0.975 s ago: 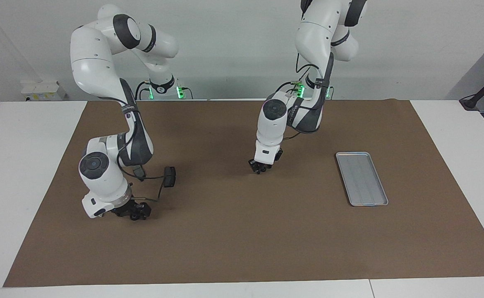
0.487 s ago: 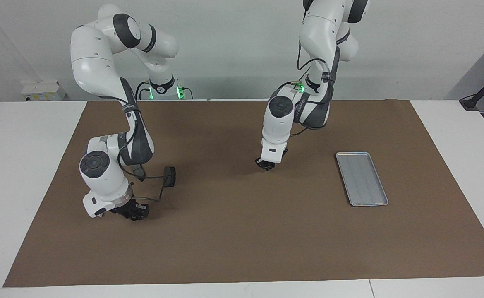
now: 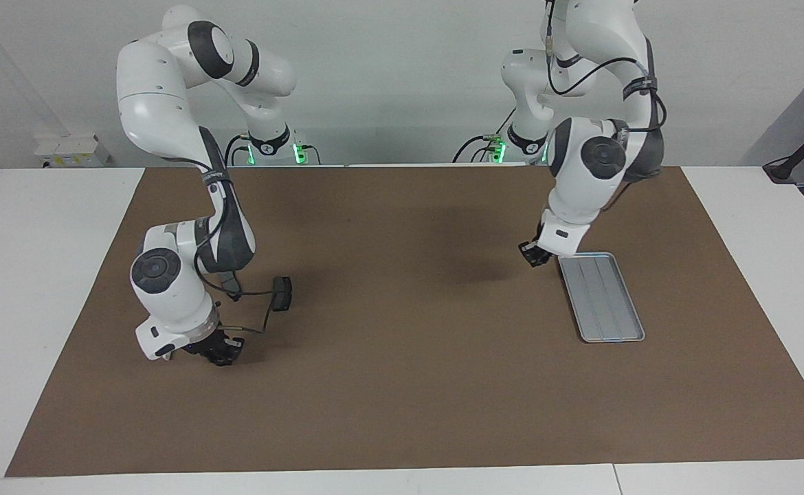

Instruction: Pick bearing gear from pile to tray

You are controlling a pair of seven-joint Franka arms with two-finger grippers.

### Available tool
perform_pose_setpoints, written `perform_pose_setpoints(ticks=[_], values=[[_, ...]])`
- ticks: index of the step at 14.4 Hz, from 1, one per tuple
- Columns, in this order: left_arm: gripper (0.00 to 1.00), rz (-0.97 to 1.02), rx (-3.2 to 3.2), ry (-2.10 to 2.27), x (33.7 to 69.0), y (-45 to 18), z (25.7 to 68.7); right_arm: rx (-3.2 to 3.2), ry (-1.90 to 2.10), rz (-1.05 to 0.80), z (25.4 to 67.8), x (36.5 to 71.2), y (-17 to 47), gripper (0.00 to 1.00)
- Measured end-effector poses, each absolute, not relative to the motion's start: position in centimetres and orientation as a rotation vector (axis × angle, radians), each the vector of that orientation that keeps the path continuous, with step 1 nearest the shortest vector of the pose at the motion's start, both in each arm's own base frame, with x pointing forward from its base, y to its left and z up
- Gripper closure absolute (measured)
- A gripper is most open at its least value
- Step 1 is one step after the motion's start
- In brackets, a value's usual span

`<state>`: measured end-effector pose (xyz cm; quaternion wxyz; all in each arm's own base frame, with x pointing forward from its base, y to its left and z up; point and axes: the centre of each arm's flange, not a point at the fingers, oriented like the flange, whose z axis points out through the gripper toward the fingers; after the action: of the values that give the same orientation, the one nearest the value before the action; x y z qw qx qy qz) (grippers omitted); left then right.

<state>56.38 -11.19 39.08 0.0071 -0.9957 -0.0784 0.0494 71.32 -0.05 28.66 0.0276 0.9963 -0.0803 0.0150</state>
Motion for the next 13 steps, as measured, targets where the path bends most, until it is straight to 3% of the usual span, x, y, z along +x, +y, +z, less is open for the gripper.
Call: perform_pose_setpoints(ticks=[4,9,13], values=[[0.76,0.137,-3.136,-0.153,56.5,-4.9,36.7,3.036,-0.229,-0.07,31.4,70.8,1.1,0.64],[0.76,0.083,-3.146,-0.13,55.9,-0.6,34.6,2.993,-0.144,-0.183,44.7,67.2,8.8,0.64],[0.76,0.085,-3.148,-0.119,55.0,0.9,33.0,3.028,-0.364,-0.191,51.7,62.5,19.3,0.64]])
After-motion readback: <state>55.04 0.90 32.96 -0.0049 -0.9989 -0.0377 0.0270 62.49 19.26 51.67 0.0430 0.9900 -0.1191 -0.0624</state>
